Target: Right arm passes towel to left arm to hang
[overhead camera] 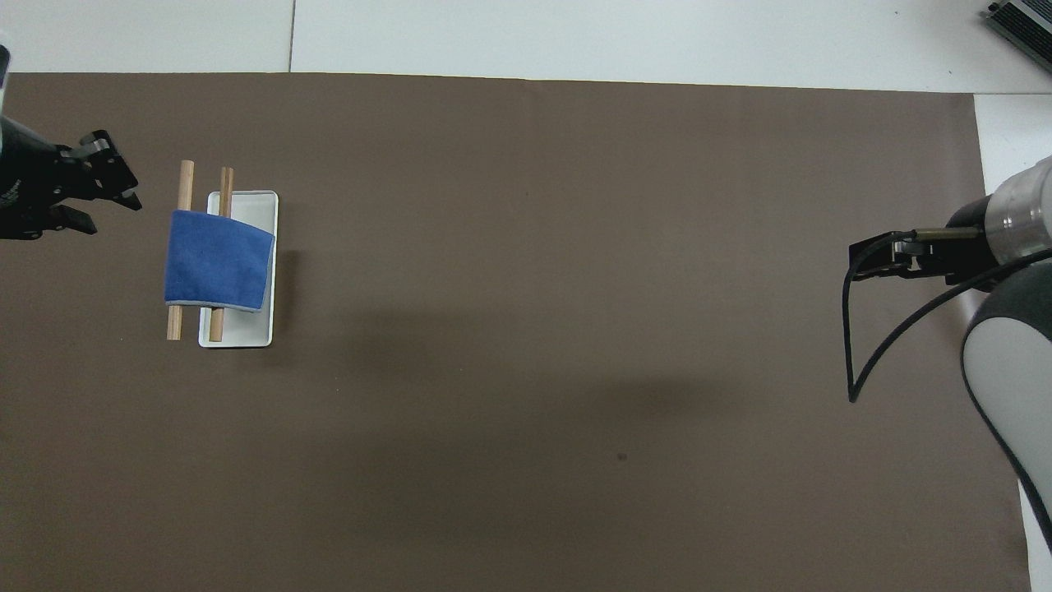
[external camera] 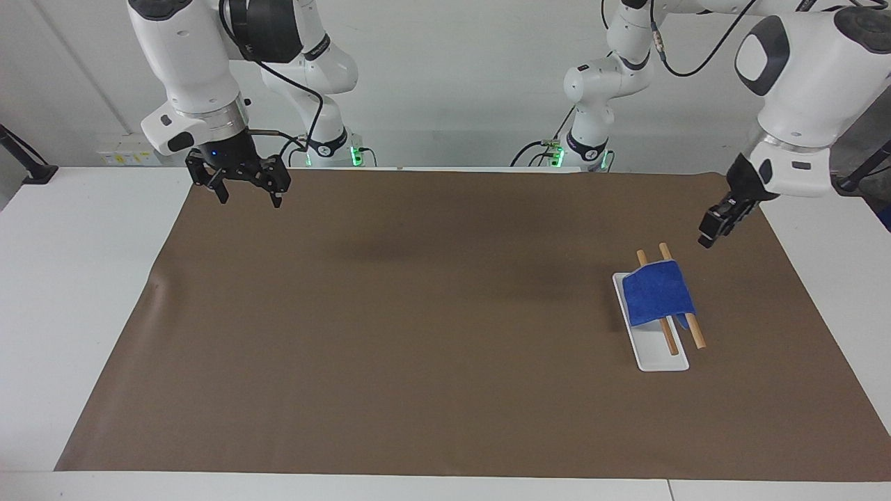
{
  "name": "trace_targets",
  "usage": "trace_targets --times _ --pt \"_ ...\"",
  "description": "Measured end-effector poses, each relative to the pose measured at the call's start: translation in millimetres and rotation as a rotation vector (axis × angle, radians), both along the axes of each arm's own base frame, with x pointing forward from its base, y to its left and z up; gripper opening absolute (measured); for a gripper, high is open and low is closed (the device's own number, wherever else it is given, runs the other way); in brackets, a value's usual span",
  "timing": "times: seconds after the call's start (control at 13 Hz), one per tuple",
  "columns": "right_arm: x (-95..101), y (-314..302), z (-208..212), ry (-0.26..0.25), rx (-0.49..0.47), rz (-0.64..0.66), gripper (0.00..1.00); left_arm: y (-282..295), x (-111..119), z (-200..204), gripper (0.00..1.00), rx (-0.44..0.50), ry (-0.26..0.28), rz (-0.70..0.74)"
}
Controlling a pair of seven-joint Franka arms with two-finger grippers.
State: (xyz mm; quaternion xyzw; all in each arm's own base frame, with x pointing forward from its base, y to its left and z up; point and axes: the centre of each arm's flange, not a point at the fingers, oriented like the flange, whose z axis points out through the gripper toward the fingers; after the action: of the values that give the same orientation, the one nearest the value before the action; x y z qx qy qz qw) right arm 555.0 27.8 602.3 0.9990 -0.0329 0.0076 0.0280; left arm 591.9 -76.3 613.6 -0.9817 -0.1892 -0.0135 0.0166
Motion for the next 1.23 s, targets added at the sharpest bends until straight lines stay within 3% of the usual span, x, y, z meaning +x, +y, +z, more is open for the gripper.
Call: trace_targets --times 0.23,0.46,0.93,1.08,1.16,1.23 --pt "-0.1 1.2 -0.1 0.001 0.012 -0.003 1.0 -40.4 -16.3 0.6 0.51 0.006 0.055 -0.149" --pt "-0.3 3.6 -0.3 0.002 0.036 -0.023 1.0 -65.1 -29.2 13.9 0.52 0.012 0.037 -0.216" --pt "-0.3 3.6 -0.3 0.002 0.037 -0.023 1.0 57.9 -18.6 6.9 0.51 0.026 0.081 -0.356" --pt "-0.3 3.4 -0.3 0.002 0.037 -0.024 1.0 75.8 -19.9 -0.7 0.52 0.025 0.096 -0.36" --pt "-0.2 2.7 -0.3 0.002 0.037 -0.025 1.0 72.9 -21.1 -1.9 0.56 0.027 0.099 -0.365" --pt "-0.3 2.4 -0.4 0.003 0.037 -0.025 1.0 67.4 -22.6 -1.6 0.67 0.029 0.1 -0.374"
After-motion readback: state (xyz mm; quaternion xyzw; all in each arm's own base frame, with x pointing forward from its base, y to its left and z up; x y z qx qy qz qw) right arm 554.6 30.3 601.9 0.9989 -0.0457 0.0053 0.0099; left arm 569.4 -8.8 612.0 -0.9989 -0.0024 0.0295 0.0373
